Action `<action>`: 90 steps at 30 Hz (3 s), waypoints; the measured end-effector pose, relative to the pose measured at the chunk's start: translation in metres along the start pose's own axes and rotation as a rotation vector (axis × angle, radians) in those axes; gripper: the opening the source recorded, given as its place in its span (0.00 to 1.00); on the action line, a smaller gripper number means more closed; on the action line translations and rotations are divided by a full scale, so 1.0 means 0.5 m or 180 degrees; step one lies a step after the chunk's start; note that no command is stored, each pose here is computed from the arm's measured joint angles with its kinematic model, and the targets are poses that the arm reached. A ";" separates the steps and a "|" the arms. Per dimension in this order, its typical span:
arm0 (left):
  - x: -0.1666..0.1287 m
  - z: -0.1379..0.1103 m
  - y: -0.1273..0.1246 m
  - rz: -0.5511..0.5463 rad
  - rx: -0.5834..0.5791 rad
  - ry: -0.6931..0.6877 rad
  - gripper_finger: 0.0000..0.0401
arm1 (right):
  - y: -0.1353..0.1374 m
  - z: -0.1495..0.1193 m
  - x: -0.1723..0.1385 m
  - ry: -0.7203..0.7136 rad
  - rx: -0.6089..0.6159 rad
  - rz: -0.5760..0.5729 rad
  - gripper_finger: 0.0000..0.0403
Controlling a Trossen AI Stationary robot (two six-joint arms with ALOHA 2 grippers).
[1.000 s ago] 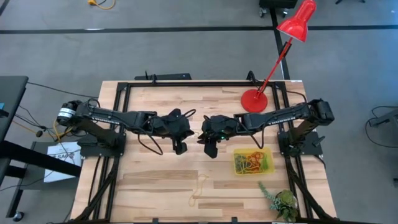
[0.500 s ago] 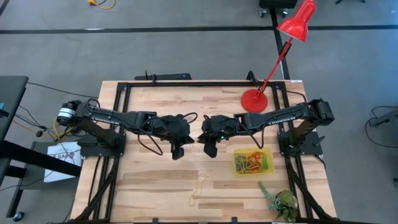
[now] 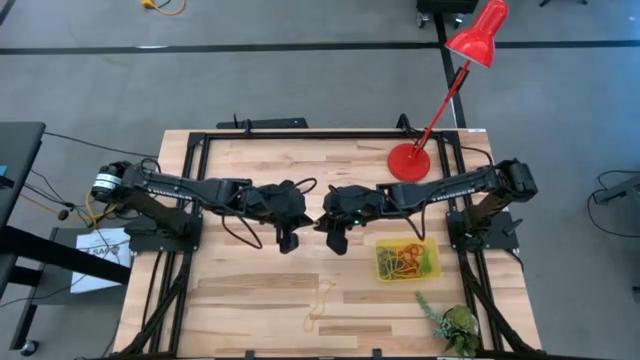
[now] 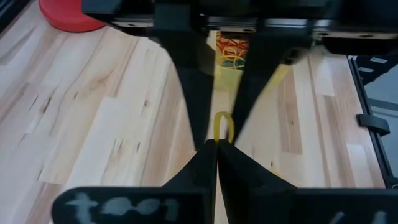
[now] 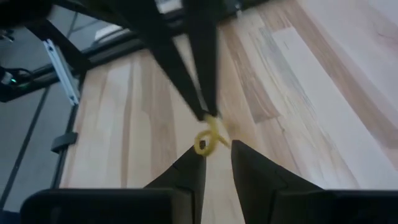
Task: Pick and place items into bin
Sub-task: Put the yellow rubber band into the yellow bin
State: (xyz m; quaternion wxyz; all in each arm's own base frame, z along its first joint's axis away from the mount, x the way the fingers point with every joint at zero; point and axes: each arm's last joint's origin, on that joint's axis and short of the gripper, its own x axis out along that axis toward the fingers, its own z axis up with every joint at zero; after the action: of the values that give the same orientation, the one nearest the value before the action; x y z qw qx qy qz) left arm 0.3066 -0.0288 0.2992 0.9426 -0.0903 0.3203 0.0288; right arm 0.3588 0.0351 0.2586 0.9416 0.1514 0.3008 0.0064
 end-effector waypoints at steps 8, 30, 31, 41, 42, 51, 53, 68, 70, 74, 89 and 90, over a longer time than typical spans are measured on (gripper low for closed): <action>0.005 -0.002 0.000 0.0004 -0.0064 0.0029 0.00 | 0.010 0.010 0.001 -0.0203 -0.0022 0.0093 0.17; 0.009 0.006 0.010 0.0547 0.0039 -0.0202 0.00 | 0.015 0.009 0.000 -0.0191 0.0048 0.0128 0.11; 0.009 0.008 0.009 0.0549 0.0048 -0.0239 0.00 | 0.015 0.009 0.000 -0.0186 0.0049 0.0127 0.10; 0.009 0.013 0.008 0.0566 0.0042 -0.0317 0.00 | 0.011 0.009 0.000 -0.0181 0.0060 0.0092 0.02; 0.009 0.013 0.008 0.0561 0.0043 -0.0317 0.00 | 0.011 0.009 0.000 -0.0181 0.0059 0.0091 0.02; 0.009 0.012 0.007 0.0480 0.0040 -0.0294 0.03 | 0.004 -0.002 0.000 -0.0035 0.0151 -0.0114 0.01; 0.009 0.012 0.005 0.0371 -0.0033 -0.0271 0.06 | 0.000 -0.010 0.000 0.0085 0.0260 -0.0205 0.01; 0.025 0.006 0.006 0.0427 -0.0341 -0.0236 0.26 | 0.022 -0.125 -0.155 0.2153 0.1344 -0.1098 0.00; 0.025 0.006 0.006 0.0429 -0.0347 -0.0244 0.26 | 0.039 -0.134 -0.199 0.2308 0.1462 -0.1137 0.00; 0.025 0.007 0.006 0.0423 -0.0373 -0.0261 0.26 | 0.076 -0.152 -0.255 0.2343 0.1712 -0.1241 0.00; 0.025 0.014 0.005 0.0403 -0.0357 -0.0363 0.26 | 0.174 -0.253 -0.174 0.2590 0.1593 -0.1766 0.00; 0.025 0.014 0.005 0.0403 -0.0357 -0.0365 0.26 | 0.173 -0.256 -0.165 0.2604 0.1595 -0.1800 0.00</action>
State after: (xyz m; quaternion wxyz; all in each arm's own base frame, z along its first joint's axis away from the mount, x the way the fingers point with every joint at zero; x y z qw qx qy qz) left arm 0.3203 -0.0251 0.2969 0.9491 -0.1208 0.2688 0.1113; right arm 0.2253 0.1453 0.2312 0.6482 0.2693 0.6630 -0.2601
